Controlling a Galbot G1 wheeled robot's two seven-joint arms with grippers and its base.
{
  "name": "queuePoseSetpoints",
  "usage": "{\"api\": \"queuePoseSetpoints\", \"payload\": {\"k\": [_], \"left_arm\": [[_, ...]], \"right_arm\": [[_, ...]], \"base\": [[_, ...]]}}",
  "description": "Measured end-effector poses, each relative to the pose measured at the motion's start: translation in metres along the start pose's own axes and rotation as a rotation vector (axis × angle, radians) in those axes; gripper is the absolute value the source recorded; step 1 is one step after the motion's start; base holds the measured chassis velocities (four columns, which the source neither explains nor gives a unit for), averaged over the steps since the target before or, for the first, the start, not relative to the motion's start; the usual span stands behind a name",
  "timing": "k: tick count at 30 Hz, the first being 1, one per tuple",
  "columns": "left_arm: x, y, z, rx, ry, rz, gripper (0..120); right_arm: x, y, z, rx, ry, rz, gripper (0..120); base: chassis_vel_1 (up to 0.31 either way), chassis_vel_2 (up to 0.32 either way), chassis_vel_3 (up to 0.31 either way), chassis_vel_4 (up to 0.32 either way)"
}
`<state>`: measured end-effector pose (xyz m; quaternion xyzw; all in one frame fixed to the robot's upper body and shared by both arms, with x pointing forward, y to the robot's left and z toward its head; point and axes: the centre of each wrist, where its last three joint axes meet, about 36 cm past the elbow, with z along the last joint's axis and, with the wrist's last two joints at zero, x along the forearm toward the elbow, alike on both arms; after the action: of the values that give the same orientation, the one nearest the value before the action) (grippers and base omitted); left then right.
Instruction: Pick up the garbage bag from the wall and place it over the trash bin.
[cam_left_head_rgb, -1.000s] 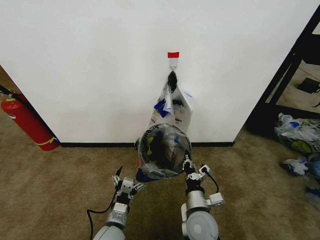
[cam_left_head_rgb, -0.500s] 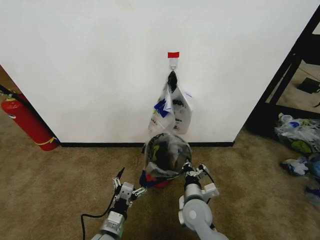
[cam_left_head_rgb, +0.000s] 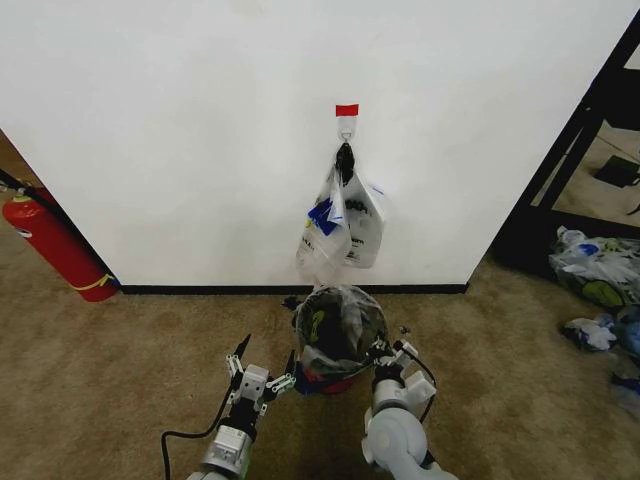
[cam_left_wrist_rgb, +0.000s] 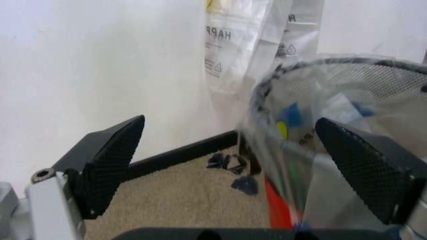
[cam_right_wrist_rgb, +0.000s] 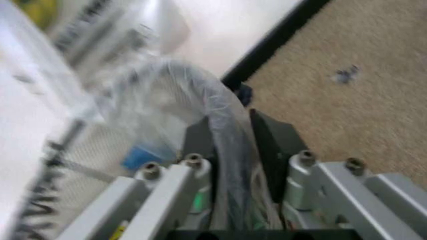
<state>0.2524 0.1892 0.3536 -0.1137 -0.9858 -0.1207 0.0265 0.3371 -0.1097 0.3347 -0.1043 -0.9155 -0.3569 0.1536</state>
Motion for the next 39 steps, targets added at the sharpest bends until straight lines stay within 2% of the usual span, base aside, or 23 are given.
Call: {"api": "queuePoseSetpoints", "payload": {"k": [5,8,11,12,17,18,19,22,29,39], "left_arm": [[0.003,-0.003,0.001,-0.004,0.004,0.001,100],[0.005,-0.004,0.002,-0.006,0.006,0.002,100],[0.006,-0.005,0.003,-0.008,0.008,0.005,100],[0.006,-0.005,0.003,-0.008,0.008,0.005,100],[0.006,-0.004,0.005,-0.013,0.010,0.004,100],[0.006,-0.004,0.005,-0.013,0.010,0.004,100],[0.006,-0.004,0.005,-0.012,0.011,0.005,100],[0.007,-0.006,0.006,-0.012,0.011,0.007,100],[0.005,-0.006,0.010,-0.016,0.009,0.007,100],[0.002,-0.006,0.013,-0.011,-0.003,0.005,100]], "right_arm": [[0.013,0.010,-0.012,-0.027,-0.016,-0.086,43],[0.013,0.011,-0.013,-0.036,-0.022,-0.101,50],[0.013,0.010,-0.013,-0.038,-0.021,-0.103,65],[0.013,0.010,-0.013,-0.038,-0.021,-0.103,65],[0.010,0.001,-0.008,-0.013,-0.013,-0.074,84],[0.010,0.001,-0.008,-0.013,-0.013,-0.074,84],[0.010,-0.002,-0.007,-0.006,-0.011,-0.067,91],[0.016,-0.007,-0.009,0.016,0.001,-0.061,99],[0.013,-0.035,-0.017,0.102,0.013,-0.053,100],[-0.012,-0.065,-0.028,0.042,0.071,-0.140,100]], "base": [[0.000,0.000,0.000,0.000],[0.000,0.000,0.000,0.000],[0.000,0.000,0.000,0.000],[0.000,0.000,0.000,0.000],[0.000,0.000,0.000,0.000],[0.000,0.000,0.000,0.000],[0.000,0.000,0.000,0.000],[0.000,0.000,0.000,0.000],[0.000,0.000,0.000,0.000],[0.000,0.000,0.000,0.000]]}}
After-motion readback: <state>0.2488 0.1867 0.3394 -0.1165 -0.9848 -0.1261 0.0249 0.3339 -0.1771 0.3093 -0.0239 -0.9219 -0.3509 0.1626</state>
